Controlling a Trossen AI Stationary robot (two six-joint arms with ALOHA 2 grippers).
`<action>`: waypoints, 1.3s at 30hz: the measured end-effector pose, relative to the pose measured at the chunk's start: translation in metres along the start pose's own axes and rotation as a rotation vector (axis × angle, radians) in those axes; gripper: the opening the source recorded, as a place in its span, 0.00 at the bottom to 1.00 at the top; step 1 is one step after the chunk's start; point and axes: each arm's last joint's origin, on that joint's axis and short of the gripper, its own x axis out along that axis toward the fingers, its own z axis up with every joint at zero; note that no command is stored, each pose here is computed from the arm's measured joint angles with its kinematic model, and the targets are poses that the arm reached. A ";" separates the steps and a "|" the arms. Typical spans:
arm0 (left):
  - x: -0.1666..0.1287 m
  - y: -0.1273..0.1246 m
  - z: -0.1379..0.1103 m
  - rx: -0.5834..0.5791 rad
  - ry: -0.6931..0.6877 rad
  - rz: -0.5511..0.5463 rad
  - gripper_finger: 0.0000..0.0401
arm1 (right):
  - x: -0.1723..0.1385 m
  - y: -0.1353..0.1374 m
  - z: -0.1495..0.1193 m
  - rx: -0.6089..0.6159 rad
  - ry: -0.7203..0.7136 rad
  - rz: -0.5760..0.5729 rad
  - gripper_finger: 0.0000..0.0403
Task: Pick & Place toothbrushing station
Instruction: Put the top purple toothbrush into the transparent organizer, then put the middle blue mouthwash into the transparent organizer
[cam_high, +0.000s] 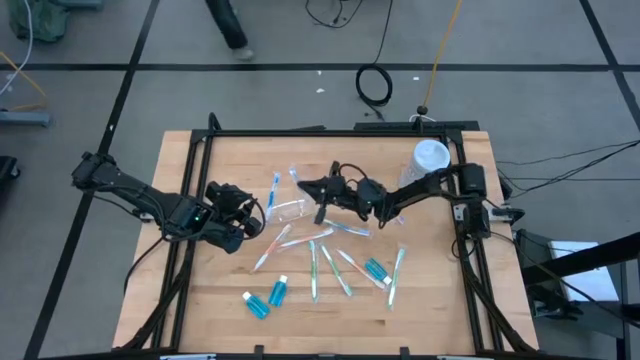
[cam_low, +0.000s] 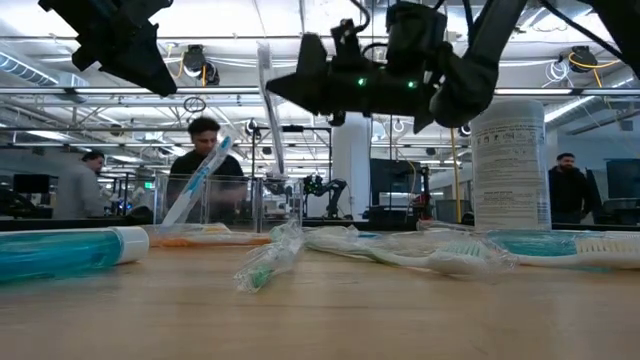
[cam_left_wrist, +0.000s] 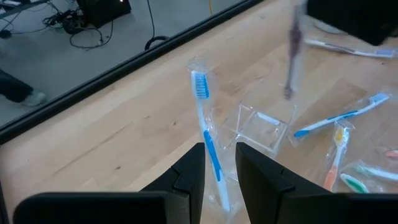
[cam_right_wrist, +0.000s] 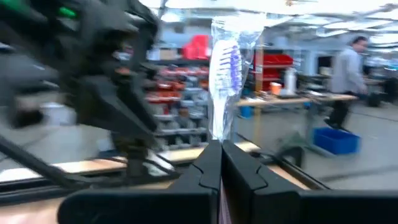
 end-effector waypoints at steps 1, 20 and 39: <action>0.000 0.000 0.000 0.001 0.000 -0.001 0.23 | -0.001 -0.001 -0.003 -0.007 0.011 -0.020 0.00; -0.003 -0.002 -0.002 -0.001 0.004 -0.021 0.23 | -0.016 0.004 -0.029 -0.046 0.171 -0.019 0.01; -0.003 -0.003 -0.004 -0.027 0.048 -0.045 0.23 | -0.018 -0.004 -0.028 -0.132 0.202 -0.269 0.37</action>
